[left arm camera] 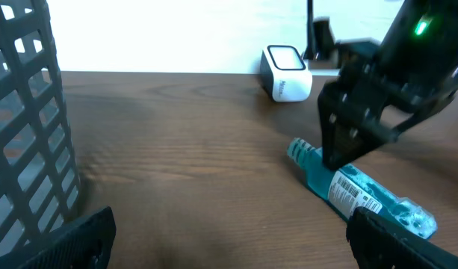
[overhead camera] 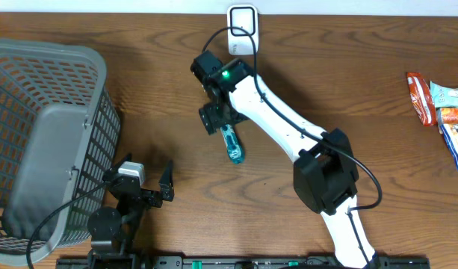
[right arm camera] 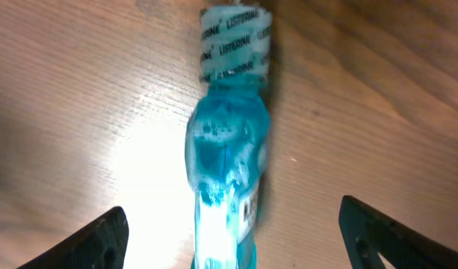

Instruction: Scan the item barcode

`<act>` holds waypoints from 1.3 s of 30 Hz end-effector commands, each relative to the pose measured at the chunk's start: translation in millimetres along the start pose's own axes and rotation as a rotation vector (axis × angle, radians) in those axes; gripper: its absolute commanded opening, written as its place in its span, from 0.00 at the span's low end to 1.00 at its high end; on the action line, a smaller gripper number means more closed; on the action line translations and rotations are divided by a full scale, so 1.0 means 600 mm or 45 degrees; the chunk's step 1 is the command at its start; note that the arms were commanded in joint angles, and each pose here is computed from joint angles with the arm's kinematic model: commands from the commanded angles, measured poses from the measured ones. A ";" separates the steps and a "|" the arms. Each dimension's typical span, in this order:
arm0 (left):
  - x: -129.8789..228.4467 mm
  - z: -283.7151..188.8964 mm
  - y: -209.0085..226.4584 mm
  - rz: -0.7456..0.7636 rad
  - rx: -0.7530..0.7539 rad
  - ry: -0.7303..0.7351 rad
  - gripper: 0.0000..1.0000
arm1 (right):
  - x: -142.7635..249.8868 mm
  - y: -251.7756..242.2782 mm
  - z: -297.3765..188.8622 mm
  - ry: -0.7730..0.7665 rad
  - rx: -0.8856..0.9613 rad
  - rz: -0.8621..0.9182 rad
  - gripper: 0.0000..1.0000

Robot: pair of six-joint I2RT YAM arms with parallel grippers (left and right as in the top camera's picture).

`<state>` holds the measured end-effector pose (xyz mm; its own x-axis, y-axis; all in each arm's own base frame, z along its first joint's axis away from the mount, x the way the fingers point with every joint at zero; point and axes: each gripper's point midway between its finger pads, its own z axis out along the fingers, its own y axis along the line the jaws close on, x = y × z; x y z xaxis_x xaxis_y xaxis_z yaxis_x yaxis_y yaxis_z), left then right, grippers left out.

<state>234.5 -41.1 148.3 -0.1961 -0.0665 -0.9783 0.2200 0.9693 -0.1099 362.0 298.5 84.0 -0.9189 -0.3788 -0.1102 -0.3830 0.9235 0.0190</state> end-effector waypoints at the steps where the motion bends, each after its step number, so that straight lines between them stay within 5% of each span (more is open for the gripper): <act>1: 0.022 0.003 0.002 -0.004 -0.001 0.046 0.98 | -0.016 -0.007 -0.060 -0.079 -0.016 0.011 0.87; 15: 0.022 0.003 0.002 -0.004 -0.001 0.046 0.98 | 0.057 -0.005 -0.086 0.150 -0.115 0.038 0.93; 21: 0.022 0.003 0.002 -0.004 -0.001 0.046 0.98 | 0.089 -0.013 -0.111 0.218 -0.096 0.071 0.88; 31: 0.022 0.003 0.002 -0.004 -0.001 0.046 0.98 | 0.091 -0.066 -0.279 -0.257 0.090 0.134 0.91; 37: 0.022 0.003 0.002 -0.004 -0.001 0.046 0.98 | 0.103 -0.021 -0.195 -0.379 0.038 0.088 0.86; 38: 0.022 0.003 0.002 -0.004 -0.001 0.046 0.98 | 0.105 -0.013 -0.168 -0.389 0.032 0.074 0.87; 39: 0.022 0.003 0.002 -0.004 -0.001 0.046 0.98 | 0.106 -0.002 -0.143 -0.395 0.015 0.059 0.99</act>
<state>234.4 -41.1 148.2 -0.1965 -0.0664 -0.9783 0.2203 0.9692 -0.1101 307.2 271.1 232.9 -0.8224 -0.2532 -0.5095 -0.3479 0.9324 0.0982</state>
